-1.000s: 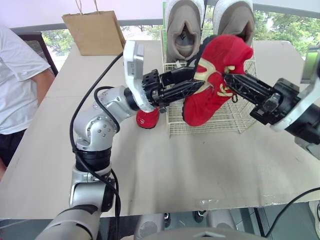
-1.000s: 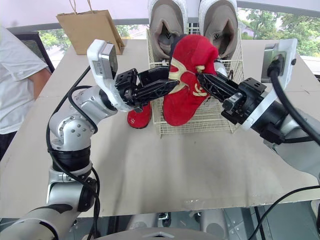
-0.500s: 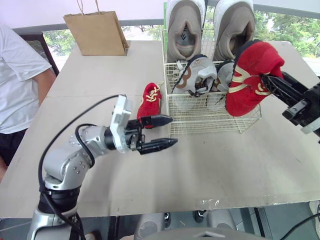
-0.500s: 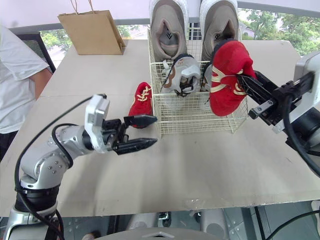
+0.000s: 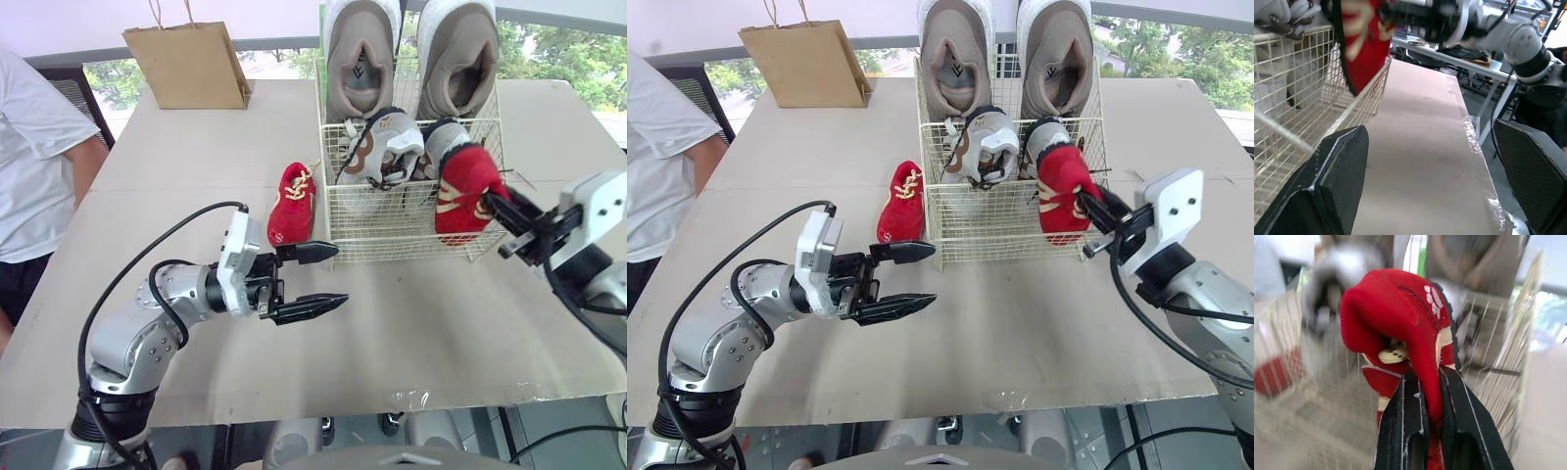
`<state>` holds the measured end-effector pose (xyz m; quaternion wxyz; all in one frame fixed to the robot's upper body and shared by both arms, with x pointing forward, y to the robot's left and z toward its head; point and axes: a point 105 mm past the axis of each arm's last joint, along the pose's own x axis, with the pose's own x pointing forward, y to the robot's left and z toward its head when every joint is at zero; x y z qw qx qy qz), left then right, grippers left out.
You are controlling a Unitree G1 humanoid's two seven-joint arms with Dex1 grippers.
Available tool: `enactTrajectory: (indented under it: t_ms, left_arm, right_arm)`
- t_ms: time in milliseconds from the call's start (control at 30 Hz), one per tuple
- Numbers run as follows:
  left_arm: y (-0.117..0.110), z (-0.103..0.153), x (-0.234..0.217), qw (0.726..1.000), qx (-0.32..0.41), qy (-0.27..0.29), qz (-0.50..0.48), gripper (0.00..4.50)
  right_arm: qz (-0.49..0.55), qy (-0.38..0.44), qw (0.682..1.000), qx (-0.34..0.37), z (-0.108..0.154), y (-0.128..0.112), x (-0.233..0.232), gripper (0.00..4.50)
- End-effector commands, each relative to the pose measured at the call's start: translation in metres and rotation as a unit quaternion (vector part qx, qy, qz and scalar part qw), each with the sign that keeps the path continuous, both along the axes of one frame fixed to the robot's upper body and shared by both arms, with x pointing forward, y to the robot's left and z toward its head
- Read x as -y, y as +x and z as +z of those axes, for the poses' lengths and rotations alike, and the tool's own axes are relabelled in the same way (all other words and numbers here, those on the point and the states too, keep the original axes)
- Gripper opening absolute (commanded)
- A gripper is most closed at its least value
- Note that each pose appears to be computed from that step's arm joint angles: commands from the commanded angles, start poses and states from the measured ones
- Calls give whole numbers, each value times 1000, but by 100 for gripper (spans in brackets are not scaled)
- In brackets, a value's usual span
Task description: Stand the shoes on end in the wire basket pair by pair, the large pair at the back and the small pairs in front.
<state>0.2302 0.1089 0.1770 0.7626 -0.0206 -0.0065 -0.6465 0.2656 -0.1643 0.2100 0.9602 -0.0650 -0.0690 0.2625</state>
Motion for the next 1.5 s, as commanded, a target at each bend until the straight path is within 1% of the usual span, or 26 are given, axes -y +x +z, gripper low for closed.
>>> enactTrajectory:
  t_ms: [33, 67, 100, 167, 267, 300, 433, 533, 667, 733, 800, 867, 933, 1033, 1133, 1200, 1233, 1333, 1433, 1467, 1500]
  left_arm:
    - [-3, 9, 0, 999, 31, -7, 7, 445]
    - [-2, 10, 0, 999, 32, -9, 14, 445]
    - [-2, 10, -1, 999, 32, -11, 20, 445]
    - [2, 11, -5, 999, 26, -18, 44, 445]
    - [14, 23, -14, 994, -3, -46, 96, 445]
    - [20, 27, -20, 991, -14, -53, 119, 445]
    - [44, 32, -54, 975, -65, -70, 201, 445]
    - [68, 20, -77, 957, -129, -44, 255, 445]
    - [96, 13, -92, 935, -205, -35, 286, 445]
    - [106, 10, -93, 929, -238, -23, 283, 445]
    - [119, 3, -93, 918, -276, -4, 286, 445]
    - [129, -1, -94, 910, -299, 9, 289, 445]
    - [143, -12, -92, 899, -325, 39, 292, 445]
    - [160, -21, -91, 889, -341, 61, 301, 445]
    - [169, -36, -84, 886, -345, 114, 289, 445]
    - [169, -45, -78, 887, -344, 147, 269, 390]
    - [167, -47, -72, 889, -353, 153, 250, 350]
    - [163, -49, -57, 891, -372, 158, 208, 203]
    - [161, -43, -58, 893, -384, 137, 191, 85]
    - [161, -37, -60, 896, -383, 119, 191, 46]
    - [163, -31, -63, 899, -380, 95, 194, 16]
  right_arm:
    - [24, 14, 999, -16, -13, -3, 1, 67]
    - [31, 17, 999, -22, -16, -5, 1, 103]
    - [37, 19, 999, -26, -18, -7, 1, 149]
    - [46, 21, 998, -27, -18, -10, 2, 253]
    - [48, 17, 999, -17, -11, -18, 7, 409]
    - [48, 15, 999, -15, -7, -21, 10, 446]
    - [56, -21, 998, 5, 10, -37, 21, 446]
    - [105, -63, 992, 10, 21, -56, 17, 446]
    - [197, -121, 973, -11, 27, -88, -2, 446]
    - [220, -137, 966, -11, 32, -97, -11, 446]
    - [233, -145, 961, 0, 38, -102, -21, 446]
    - [240, -150, 959, 6, 41, -104, -29, 446]
    - [250, -141, 958, 5, 41, -106, -38, 446]
    - [255, -135, 957, -4, 39, -105, -43, 446]
    - [251, -130, 959, -8, 40, -104, -45, 446]
    - [248, -129, 960, -9, 40, -104, -45, 450]
    - [245, -128, 961, -10, 41, -104, -44, 450]
    - [237, -125, 963, -19, 39, -104, -41, 450]
    - [232, -121, 965, -26, 36, -104, -40, 450]
    - [230, -121, 965, -27, 34, -104, -39, 450]
    - [228, -122, 966, -26, 33, -104, -38, 450]
